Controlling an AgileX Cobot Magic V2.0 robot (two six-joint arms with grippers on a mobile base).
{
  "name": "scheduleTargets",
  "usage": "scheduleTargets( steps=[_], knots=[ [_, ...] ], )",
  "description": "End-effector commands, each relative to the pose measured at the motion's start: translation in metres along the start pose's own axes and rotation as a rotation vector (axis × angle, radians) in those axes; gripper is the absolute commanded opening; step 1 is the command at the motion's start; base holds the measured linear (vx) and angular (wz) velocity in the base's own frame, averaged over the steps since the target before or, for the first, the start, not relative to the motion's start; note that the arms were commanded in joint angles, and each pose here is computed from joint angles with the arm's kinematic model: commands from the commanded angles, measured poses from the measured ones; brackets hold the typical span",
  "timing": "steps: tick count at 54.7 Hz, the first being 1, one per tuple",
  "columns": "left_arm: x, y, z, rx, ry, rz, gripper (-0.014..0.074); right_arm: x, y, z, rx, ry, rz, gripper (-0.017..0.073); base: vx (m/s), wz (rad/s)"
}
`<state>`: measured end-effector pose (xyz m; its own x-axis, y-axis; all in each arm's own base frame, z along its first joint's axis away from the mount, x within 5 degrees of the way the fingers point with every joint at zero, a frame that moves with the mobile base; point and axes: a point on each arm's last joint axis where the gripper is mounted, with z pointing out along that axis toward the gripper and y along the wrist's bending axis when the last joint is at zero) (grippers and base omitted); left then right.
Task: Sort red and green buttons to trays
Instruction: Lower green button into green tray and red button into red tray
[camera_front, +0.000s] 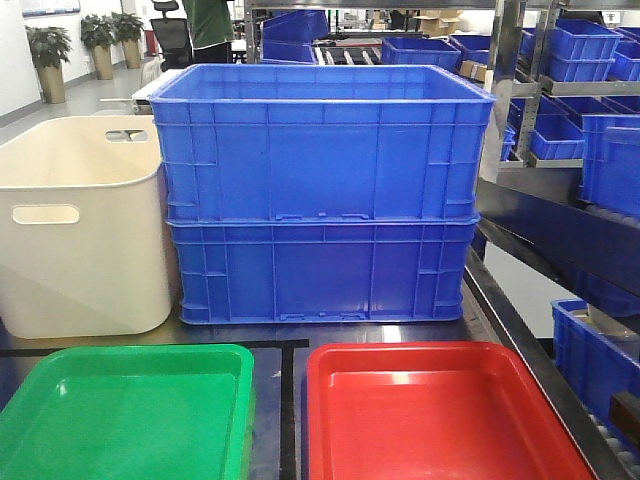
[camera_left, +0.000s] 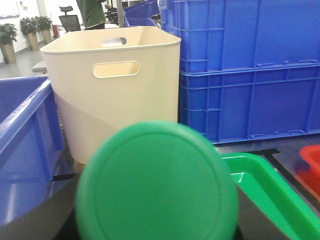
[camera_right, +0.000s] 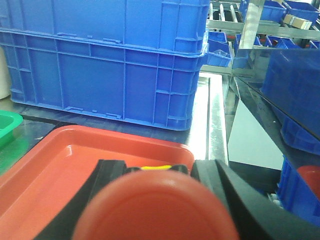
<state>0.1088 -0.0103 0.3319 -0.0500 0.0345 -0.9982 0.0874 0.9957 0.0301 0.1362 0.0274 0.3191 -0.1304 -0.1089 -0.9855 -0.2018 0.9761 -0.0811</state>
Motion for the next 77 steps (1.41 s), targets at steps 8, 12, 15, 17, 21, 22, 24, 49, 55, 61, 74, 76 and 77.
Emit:
scheduleTargets(
  steps=[8, 12, 15, 17, 21, 22, 24, 49, 55, 61, 74, 76, 77],
  knots=[
    [-0.018, -0.003, 0.0, 0.035, -0.109, -0.011, -0.0003, -0.019, 0.0, -0.002, -0.005, -0.122, -0.01, -0.0009, 0.0, 0.0],
    [-0.019, -0.003, 0.0, 0.037, -0.115, -0.011, -0.0003, -0.019, 0.0, -0.002, -0.005, -0.122, -0.01, -0.0009, 0.0, 0.0],
    [-0.019, -0.003, 0.0, 0.038, -0.12, -0.011, -0.0003, -0.019, 0.0, -0.002, -0.005, -0.122, -0.01, -0.0009, 0.0, 0.0],
    [-0.019, -0.003, 0.0, 0.038, -0.12, -0.011, -0.0003, -0.02, 0.0, -0.002, -0.006, -0.134, -0.01, -0.0009, 0.0, 0.0],
    [-0.019, -0.003, 0.0, 0.038, -0.118, -0.011, -0.0003, -0.02, 0.0, -0.002, -0.006, -0.138, -0.01, -0.0009, 0.0, 0.0],
    [-0.019, -0.003, 0.0, 0.038, -0.118, -0.011, -0.0003, -0.02, 0.0, -0.002, -0.006, -0.139, -0.01, -0.0009, 0.0, 0.0],
    [-0.019, -0.003, 0.0, 0.037, -0.116, -0.011, -0.0003, -0.02, 0.0, -0.002, -0.006, -0.14, -0.01, -0.0009, 0.0, 0.0],
    [-0.027, -0.017, 0.045, 0.171, -0.271, -0.112, -0.0003, -0.015, 0.028, 0.041, -0.172, -0.141, -0.024, -0.0009, 0.0, 0.0],
    [-0.014, -0.024, 0.067, 0.222, -0.201, -0.123, -0.0003, -0.013, 0.051, 0.059, -0.274, -0.109, -0.038, -0.0009, 0.0, 0.0],
    [0.004, -0.042, 0.086, 0.327, -0.102, -0.065, -0.0003, -0.01, 0.066, 0.079, -0.325, -0.088, -0.043, -0.0009, 0.0, 0.0],
    [0.036, -0.064, 0.115, 0.463, 0.026, -0.035, 0.0001, 0.013, 0.078, 0.114, -0.33, -0.003, 0.002, -0.0003, 0.0, 0.0],
    [0.042, -0.064, 0.118, 0.454, 0.057, -0.033, 0.0003, 0.018, 0.078, 0.118, -0.321, 0.02, 0.022, -0.0001, 0.0, 0.0],
    [0.045, -0.064, 0.12, 0.447, 0.078, -0.03, 0.0004, 0.02, 0.078, 0.12, -0.316, 0.031, 0.036, 0.0, 0.0, 0.0]
  ],
)
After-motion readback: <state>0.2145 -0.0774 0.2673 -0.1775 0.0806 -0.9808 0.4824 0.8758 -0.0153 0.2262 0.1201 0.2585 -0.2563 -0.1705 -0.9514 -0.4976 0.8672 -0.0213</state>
